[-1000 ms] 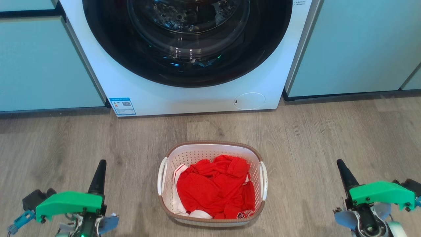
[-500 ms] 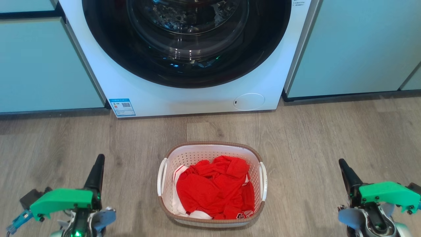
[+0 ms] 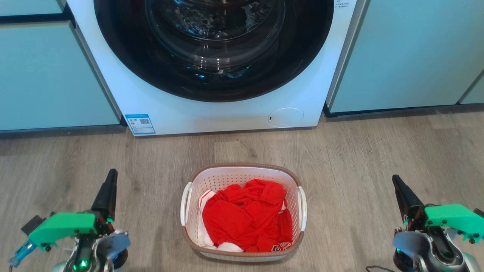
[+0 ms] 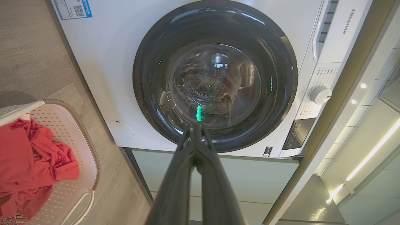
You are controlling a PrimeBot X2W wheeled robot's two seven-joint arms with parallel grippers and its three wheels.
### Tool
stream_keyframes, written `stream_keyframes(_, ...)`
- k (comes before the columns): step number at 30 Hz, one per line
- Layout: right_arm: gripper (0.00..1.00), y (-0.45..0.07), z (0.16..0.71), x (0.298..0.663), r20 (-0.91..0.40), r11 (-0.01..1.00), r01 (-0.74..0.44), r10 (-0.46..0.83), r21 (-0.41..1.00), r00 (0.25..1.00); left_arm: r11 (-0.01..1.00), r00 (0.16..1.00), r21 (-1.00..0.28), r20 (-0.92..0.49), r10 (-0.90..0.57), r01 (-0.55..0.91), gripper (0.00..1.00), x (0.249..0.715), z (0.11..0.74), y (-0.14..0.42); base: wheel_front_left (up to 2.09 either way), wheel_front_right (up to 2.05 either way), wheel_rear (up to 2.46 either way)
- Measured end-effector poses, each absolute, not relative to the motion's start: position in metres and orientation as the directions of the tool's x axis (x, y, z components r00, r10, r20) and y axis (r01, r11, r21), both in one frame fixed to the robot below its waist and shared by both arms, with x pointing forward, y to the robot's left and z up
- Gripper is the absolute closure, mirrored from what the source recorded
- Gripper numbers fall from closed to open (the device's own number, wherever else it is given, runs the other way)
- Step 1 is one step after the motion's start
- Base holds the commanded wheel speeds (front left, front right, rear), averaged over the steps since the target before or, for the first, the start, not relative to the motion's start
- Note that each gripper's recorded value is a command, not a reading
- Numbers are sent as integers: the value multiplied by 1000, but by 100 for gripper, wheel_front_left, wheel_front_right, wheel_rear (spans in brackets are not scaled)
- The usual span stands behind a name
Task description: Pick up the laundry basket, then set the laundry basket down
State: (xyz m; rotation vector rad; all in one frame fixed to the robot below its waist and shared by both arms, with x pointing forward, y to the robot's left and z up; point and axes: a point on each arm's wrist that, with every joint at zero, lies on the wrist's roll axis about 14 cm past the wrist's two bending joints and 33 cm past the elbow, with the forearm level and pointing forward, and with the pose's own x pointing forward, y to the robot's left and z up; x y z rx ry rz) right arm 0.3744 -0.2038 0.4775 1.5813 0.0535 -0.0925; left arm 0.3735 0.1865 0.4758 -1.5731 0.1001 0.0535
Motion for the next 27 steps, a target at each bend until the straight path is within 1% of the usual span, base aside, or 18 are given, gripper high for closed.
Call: stream_keyframes(27,100,-206,478,374,-92,-15,92,-25,996,995,-6,995,-995,-97,-24,-97,100,373,476,189,0,0,0)
